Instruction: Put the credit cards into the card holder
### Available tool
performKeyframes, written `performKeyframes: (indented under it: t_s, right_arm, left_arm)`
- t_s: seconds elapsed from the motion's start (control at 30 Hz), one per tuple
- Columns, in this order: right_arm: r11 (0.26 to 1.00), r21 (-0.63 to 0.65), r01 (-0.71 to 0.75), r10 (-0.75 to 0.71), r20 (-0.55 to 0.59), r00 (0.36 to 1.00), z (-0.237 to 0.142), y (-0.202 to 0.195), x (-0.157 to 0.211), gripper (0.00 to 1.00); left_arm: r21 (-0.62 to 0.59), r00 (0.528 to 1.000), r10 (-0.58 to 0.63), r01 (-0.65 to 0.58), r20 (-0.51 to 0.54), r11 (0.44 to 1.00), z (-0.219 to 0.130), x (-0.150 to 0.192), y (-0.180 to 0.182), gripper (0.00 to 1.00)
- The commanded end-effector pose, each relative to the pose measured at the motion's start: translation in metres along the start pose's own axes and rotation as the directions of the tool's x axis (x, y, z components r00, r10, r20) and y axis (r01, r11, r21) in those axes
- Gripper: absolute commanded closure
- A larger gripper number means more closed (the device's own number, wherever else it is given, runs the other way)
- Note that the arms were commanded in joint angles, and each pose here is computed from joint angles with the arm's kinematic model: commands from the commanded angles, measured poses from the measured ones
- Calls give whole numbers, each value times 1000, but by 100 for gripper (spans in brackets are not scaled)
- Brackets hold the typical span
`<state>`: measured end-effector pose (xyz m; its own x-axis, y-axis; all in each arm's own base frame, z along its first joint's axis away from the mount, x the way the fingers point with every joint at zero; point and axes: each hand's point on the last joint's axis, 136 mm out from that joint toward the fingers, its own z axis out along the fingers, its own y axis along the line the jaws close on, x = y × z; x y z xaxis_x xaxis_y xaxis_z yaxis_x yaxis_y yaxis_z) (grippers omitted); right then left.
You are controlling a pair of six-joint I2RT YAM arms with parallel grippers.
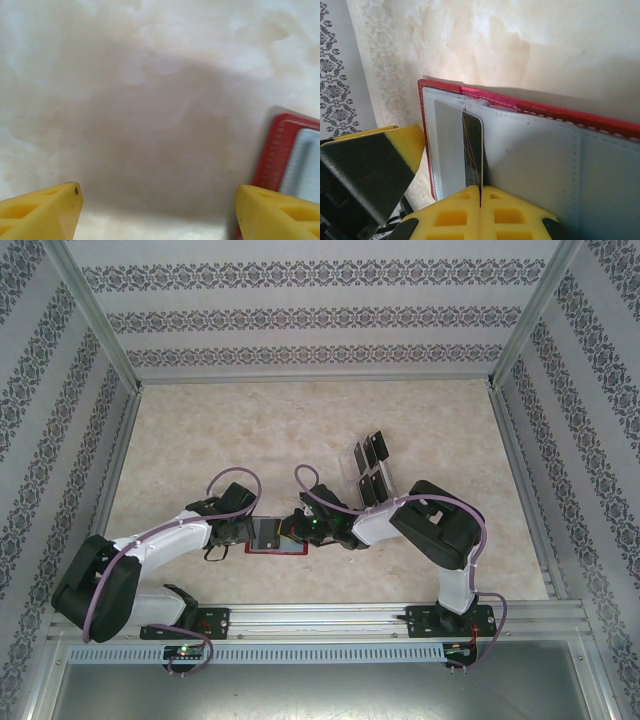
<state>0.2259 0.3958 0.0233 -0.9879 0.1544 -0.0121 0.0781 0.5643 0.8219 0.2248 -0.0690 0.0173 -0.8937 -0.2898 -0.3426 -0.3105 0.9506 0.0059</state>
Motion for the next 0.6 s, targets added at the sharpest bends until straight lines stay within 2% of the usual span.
performKeyframes:
  t_s: [0.0,0.57]
  right_arm:
    - [997,74,1,1,-30,1000,5,-20,8,100]
    - [997,70,34,-30,-61,998,6,-10,10,100]
  left_arm:
    - [5,999,-38,38,-4,999,1,1,4,19]
    - [103,1000,-3,5,-26,995,-1,16,-15,22]
